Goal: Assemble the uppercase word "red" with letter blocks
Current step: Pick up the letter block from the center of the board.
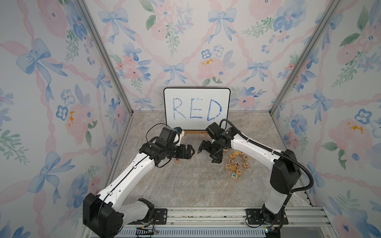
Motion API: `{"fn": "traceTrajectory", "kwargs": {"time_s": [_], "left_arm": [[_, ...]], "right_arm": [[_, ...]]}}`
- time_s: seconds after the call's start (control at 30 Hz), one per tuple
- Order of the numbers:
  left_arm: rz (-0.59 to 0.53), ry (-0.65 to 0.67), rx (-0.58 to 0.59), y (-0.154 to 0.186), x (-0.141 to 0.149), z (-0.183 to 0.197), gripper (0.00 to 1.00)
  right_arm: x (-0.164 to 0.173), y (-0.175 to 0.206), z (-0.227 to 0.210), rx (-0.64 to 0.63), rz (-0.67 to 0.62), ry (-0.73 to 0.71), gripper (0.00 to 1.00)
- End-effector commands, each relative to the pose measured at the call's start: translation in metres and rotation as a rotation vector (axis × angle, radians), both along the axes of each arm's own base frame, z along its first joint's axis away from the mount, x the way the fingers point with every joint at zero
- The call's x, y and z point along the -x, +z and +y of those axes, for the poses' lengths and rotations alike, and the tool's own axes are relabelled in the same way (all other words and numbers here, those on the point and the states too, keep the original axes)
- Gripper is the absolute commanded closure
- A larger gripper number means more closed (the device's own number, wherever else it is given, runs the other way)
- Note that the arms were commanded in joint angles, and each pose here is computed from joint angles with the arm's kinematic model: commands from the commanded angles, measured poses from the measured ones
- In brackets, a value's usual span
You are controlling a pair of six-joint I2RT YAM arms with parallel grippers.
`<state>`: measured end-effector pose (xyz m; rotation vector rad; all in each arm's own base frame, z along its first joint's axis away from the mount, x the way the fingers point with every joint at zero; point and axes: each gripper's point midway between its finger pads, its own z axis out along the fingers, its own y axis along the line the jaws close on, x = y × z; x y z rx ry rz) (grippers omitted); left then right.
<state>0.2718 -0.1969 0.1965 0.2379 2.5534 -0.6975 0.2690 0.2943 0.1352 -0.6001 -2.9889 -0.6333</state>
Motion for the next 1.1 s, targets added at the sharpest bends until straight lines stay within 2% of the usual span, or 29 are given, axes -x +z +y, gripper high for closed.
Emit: {"fn": "traceTrajectory", "kwargs": {"time_s": [0.0,0.13,0.27,0.37,0.5,0.6,0.67,0.87,0.93,1.07], "left_arm": [[0.071,0.064,-0.019,-0.02,-0.006,0.003,0.02],[0.145,0.119,-0.047,-0.041,-0.013,0.003,0.02],[0.244,0.209,-0.071,-0.067,-0.02,0.002,0.02],[0.278,0.277,-0.094,-0.077,-0.027,-0.001,0.02],[0.279,0.398,-0.093,-0.075,-0.044,-0.005,0.02],[0.248,0.433,-0.082,-0.063,-0.059,-0.019,0.02],[0.265,0.495,-0.066,-0.065,-0.062,-0.021,0.05],[0.42,0.715,-0.03,-0.097,-0.051,-0.013,0.31],[0.448,0.768,-0.024,-0.104,-0.051,-0.012,0.33],[0.461,0.755,-0.052,-0.116,-0.06,-0.02,0.35]], "right_arm": [[0.02,-0.003,-0.044,0.085,0.026,0.016,0.03],[0.018,0.016,-0.067,0.081,-0.05,0.016,0.03],[0.007,0.042,-0.075,0.121,-0.16,0.101,0.03],[0.0,0.051,-0.078,0.157,-0.21,0.147,0.03],[-0.006,0.052,-0.076,0.147,-0.236,0.152,0.03],[-0.007,0.048,-0.074,0.135,-0.236,0.142,0.03],[-0.007,0.046,-0.074,0.132,-0.235,0.136,0.03],[-0.009,0.044,-0.078,0.136,-0.233,0.136,0.03],[-0.01,0.045,-0.08,0.137,-0.236,0.135,0.03],[-0.013,0.044,-0.086,0.142,-0.233,0.13,0.03]]}}
